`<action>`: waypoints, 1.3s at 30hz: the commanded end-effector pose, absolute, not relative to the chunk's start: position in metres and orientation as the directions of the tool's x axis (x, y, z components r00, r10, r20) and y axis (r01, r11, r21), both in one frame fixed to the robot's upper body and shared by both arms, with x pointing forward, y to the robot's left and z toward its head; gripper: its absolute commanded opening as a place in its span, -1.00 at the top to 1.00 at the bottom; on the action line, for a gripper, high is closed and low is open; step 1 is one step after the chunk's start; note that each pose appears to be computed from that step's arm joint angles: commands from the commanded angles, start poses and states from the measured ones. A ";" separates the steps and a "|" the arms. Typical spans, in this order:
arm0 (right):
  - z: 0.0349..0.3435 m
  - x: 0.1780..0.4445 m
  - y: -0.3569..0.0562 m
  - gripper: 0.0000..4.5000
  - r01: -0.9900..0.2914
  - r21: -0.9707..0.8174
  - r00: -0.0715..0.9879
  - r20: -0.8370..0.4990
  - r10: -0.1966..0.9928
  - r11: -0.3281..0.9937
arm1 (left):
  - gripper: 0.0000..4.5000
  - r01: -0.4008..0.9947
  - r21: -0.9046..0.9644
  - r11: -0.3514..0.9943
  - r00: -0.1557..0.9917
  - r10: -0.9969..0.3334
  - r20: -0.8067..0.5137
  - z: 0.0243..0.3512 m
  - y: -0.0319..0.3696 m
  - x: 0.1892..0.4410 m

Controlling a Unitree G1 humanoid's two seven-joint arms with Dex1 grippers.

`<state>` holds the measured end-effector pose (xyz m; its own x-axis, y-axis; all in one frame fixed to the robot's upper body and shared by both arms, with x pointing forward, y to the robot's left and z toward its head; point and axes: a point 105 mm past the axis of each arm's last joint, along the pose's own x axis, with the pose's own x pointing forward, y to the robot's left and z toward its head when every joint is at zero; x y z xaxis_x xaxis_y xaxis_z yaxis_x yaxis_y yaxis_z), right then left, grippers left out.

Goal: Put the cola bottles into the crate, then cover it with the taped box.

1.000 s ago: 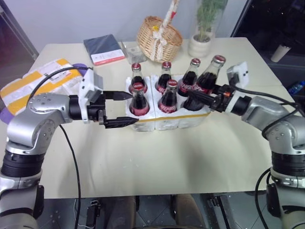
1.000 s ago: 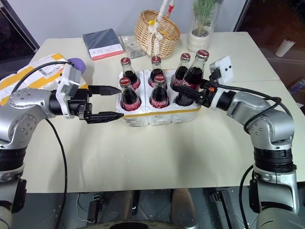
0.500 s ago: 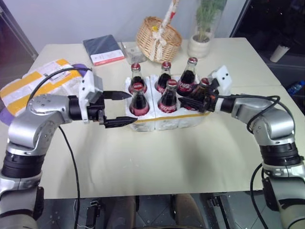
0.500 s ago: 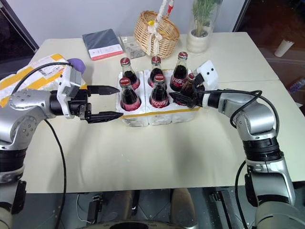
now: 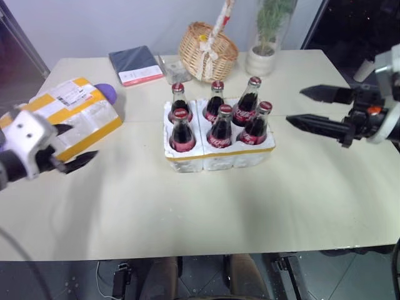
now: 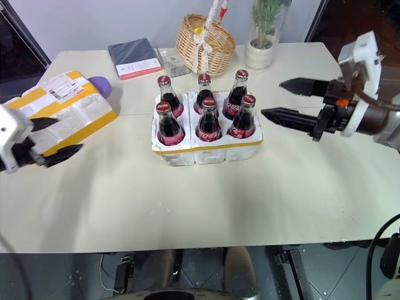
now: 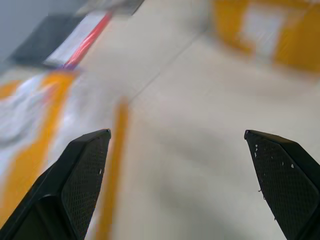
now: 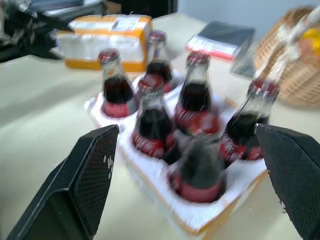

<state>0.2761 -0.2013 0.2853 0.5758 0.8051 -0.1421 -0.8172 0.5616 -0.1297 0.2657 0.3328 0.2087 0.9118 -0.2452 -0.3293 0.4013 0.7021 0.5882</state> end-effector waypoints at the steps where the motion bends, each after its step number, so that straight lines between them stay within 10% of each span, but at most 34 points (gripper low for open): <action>1: 0.293 0.272 -0.204 -0.97 -0.821 -0.158 0.567 -0.122 0.815 0.548 | -1.00 0.227 0.758 0.611 0.955 0.013 -0.296 0.212 0.389 0.259; 9: 0.293 0.265 -0.196 -0.97 -0.849 -0.178 0.522 -0.126 0.844 0.498 | -1.00 0.214 0.926 0.311 0.911 0.278 -0.304 0.161 0.445 0.283; 28: 0.302 0.248 -0.224 -0.97 -0.726 -0.219 0.682 -0.111 0.723 0.652 | -1.00 0.080 0.944 0.319 0.875 0.431 -0.220 0.128 0.449 0.343; 39: 0.298 0.249 -0.238 -1.00 -0.685 -0.190 0.726 -0.108 0.679 0.703 | 0.84 0.043 0.948 0.314 0.874 0.447 -0.188 0.135 0.448 0.349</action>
